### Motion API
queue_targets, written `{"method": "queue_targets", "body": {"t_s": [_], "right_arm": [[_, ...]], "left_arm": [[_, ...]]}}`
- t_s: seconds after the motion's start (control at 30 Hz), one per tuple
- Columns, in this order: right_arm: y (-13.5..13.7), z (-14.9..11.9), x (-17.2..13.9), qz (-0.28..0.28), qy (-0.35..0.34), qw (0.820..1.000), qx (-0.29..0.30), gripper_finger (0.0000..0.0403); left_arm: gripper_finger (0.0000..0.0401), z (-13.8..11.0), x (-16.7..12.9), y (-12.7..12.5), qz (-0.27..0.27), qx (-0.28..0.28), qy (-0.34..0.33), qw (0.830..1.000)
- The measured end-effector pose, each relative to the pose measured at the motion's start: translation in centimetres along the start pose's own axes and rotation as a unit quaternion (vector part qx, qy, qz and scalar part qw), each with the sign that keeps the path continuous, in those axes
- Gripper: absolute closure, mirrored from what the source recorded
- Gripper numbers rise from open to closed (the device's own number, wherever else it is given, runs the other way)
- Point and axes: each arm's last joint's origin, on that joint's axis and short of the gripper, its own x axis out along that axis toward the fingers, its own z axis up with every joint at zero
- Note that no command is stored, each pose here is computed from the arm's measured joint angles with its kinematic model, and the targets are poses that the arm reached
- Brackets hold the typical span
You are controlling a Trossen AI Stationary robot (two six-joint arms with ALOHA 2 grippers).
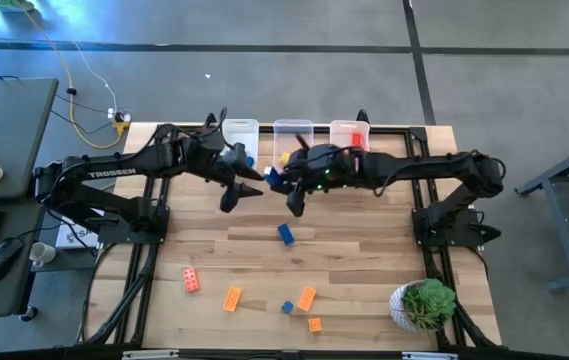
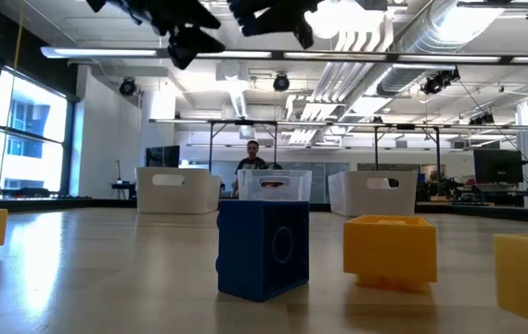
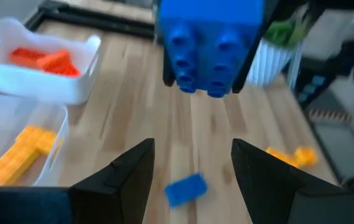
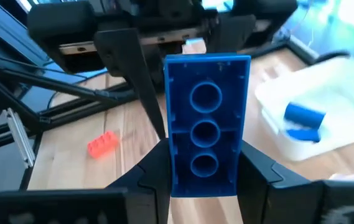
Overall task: Sort & place blocks by color
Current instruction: Put the blue game piece into the left white bin
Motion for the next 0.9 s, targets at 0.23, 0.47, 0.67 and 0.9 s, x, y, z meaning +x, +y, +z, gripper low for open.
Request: {"method": "queue_targets", "body": {"t_s": [0.23,0.47,0.67,0.9], "right_arm": [[-1.1,1.7,-2.7,0.007,-0.03,0.999,-0.03,0.0297],[-2.0,2.3,-3.3,0.02,-0.037,0.999,-0.022,0.0297],[-2.1,2.3,-3.3,0.028,-0.037,0.999,-0.014,0.0297],[-1.9,2.1,-3.0,0.033,-0.032,0.999,0.007,0.0297]], "left_arm": [[0.0201,1.6,-0.4,0.7,-0.016,-0.045,-0.079,0.996],[0.0201,3.1,-0.8,0.6,-0.026,-0.053,-0.151,0.987],[0.0201,3.2,-0.8,0.6,-0.022,-0.061,-0.157,0.985],[0.0201,3.2,-0.9,0.6,-0.021,-0.061,-0.157,0.985]]}}
